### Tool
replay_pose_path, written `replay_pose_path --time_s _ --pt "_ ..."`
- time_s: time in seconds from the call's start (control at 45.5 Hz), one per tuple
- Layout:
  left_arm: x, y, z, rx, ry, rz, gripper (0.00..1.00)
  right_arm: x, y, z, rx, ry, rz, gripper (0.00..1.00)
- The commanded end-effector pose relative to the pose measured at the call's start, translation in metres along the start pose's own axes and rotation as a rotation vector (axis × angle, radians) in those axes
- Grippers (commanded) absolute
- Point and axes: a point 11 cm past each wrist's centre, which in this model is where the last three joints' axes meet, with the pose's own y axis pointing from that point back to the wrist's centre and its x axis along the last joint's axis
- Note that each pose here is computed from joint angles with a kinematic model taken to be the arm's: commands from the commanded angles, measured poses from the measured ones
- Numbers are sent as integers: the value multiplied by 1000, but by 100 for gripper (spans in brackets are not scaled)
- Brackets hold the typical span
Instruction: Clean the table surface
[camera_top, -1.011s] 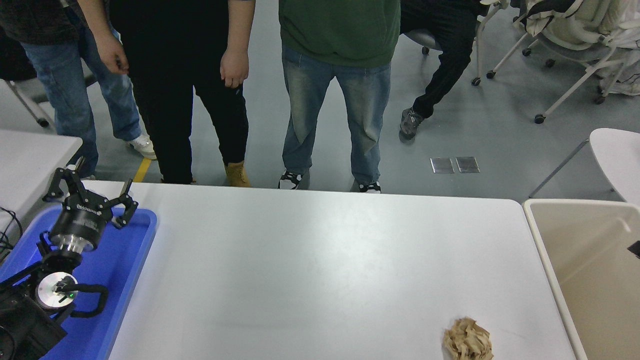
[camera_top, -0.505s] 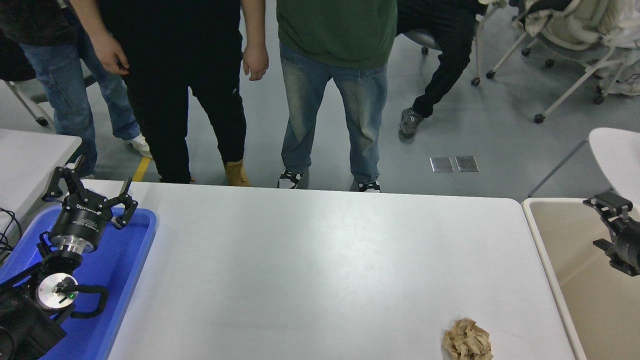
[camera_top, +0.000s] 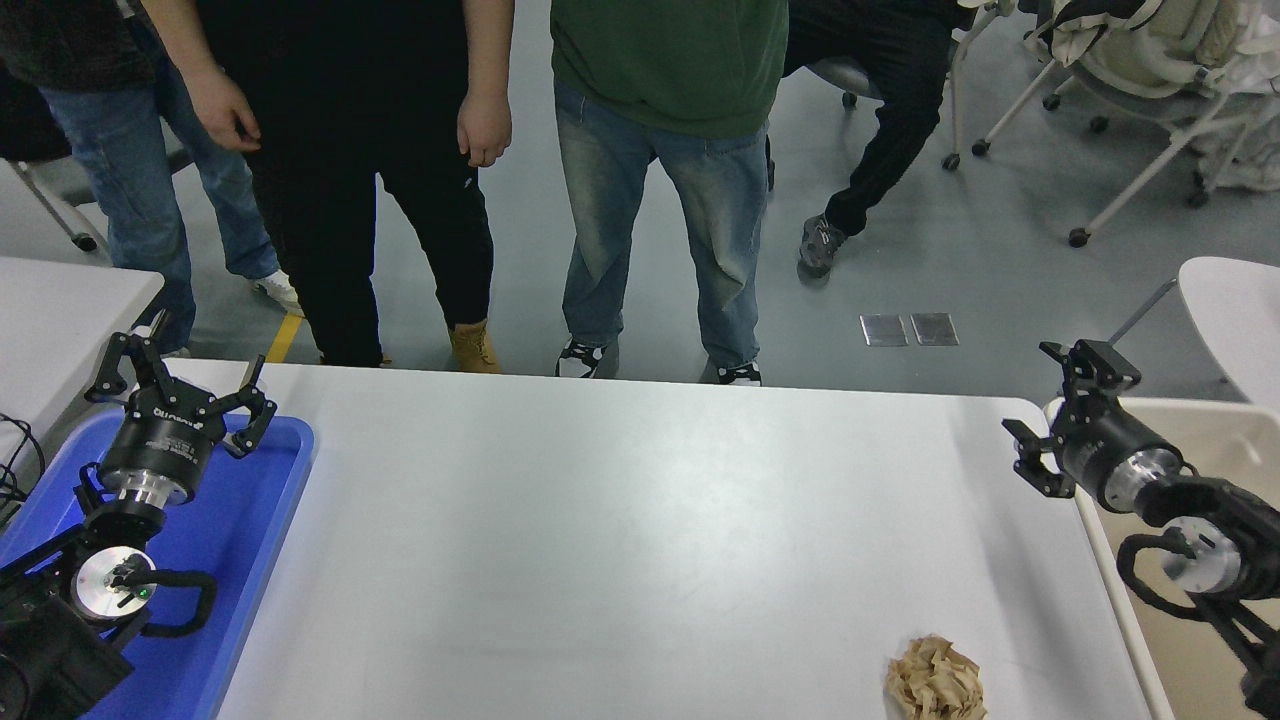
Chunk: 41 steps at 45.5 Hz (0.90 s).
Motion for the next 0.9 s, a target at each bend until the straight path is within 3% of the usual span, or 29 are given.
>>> replay_pose_path --time_s 0.0,0.593,0.725,0.879 --pt "0 0 0 0 0 0 100 -44 -7 17 19 -171 -68 100" --pt "1 1 0 1 0 2 100 -78 -10 -11 152 -252 -228 100" --pt "1 1 0 -1 0 2 100 -77 1 1 161 -317 -341 100" --pt "1 1 0 -1 0 2 100 -66 7 8 149 -333 -332 100"
